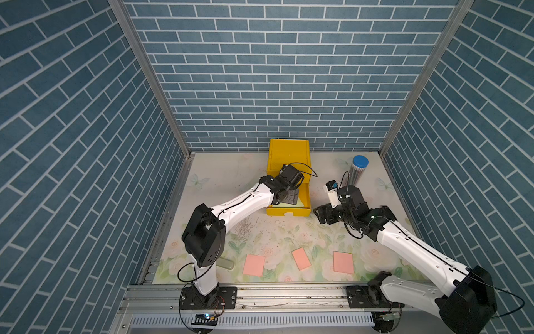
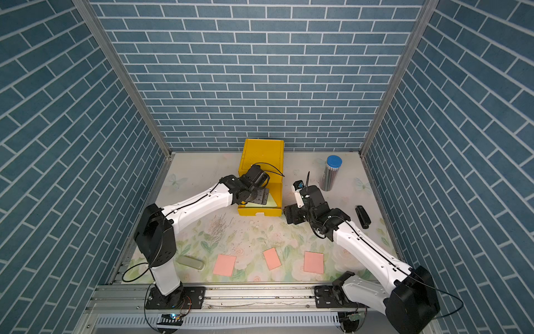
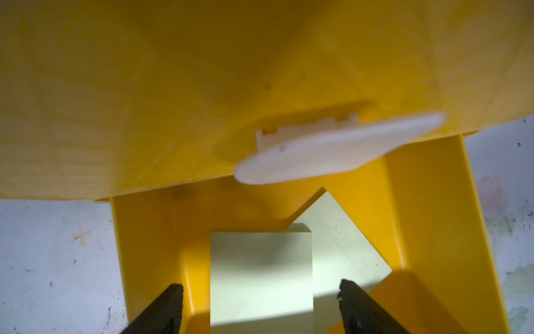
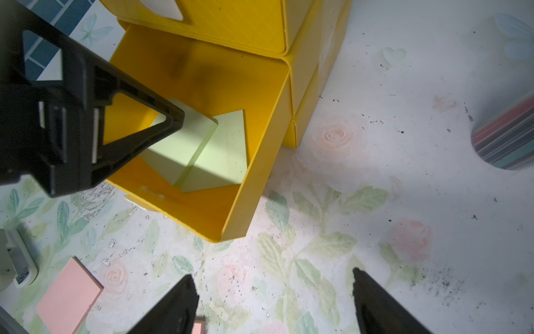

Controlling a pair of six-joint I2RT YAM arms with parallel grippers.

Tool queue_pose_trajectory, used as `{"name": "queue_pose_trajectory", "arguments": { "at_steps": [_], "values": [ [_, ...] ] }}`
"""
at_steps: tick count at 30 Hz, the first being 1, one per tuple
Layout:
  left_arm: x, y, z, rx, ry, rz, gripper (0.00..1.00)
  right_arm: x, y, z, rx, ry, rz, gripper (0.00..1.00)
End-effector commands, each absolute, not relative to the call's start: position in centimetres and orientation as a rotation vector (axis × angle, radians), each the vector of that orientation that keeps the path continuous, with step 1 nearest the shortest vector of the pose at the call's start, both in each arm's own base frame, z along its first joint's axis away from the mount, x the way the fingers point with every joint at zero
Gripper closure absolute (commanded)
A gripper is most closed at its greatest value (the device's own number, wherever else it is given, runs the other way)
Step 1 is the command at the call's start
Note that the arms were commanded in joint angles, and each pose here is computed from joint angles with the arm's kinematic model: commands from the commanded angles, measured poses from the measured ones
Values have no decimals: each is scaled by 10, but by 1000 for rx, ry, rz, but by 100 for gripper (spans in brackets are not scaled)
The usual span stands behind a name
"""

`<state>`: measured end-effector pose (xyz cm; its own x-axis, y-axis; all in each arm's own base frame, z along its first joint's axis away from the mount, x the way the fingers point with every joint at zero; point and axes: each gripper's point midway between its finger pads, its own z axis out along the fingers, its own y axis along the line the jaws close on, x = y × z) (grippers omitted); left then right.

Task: Please put the sticky notes in the drawer by color
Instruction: Place the sticky notes in the drawer, then close the drawer in the storage box.

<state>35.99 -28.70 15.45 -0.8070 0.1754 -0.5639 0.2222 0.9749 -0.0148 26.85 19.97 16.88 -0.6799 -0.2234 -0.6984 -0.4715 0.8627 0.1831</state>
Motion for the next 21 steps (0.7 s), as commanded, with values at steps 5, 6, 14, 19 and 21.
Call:
{"name": "queue_pose_trajectory", "arguments": {
  "at_steps": [5,6,14,19,21],
  "values": [
    [358,-311,305,275,2194,-504,9,254,231,191,-614,2207,686,23],
    [360,-306,320,267,2162,-509,8,248,239,197,-646,2181,727,24],
    [428,-240,343,157,2103,-569,0,207,299,209,-859,2094,929,26],
    [470,-239,321,202,2107,-559,4,193,325,197,-958,2083,993,28],
    [480,-241,299,210,2160,-524,7,194,333,186,-985,2107,975,28]
  ]
}}
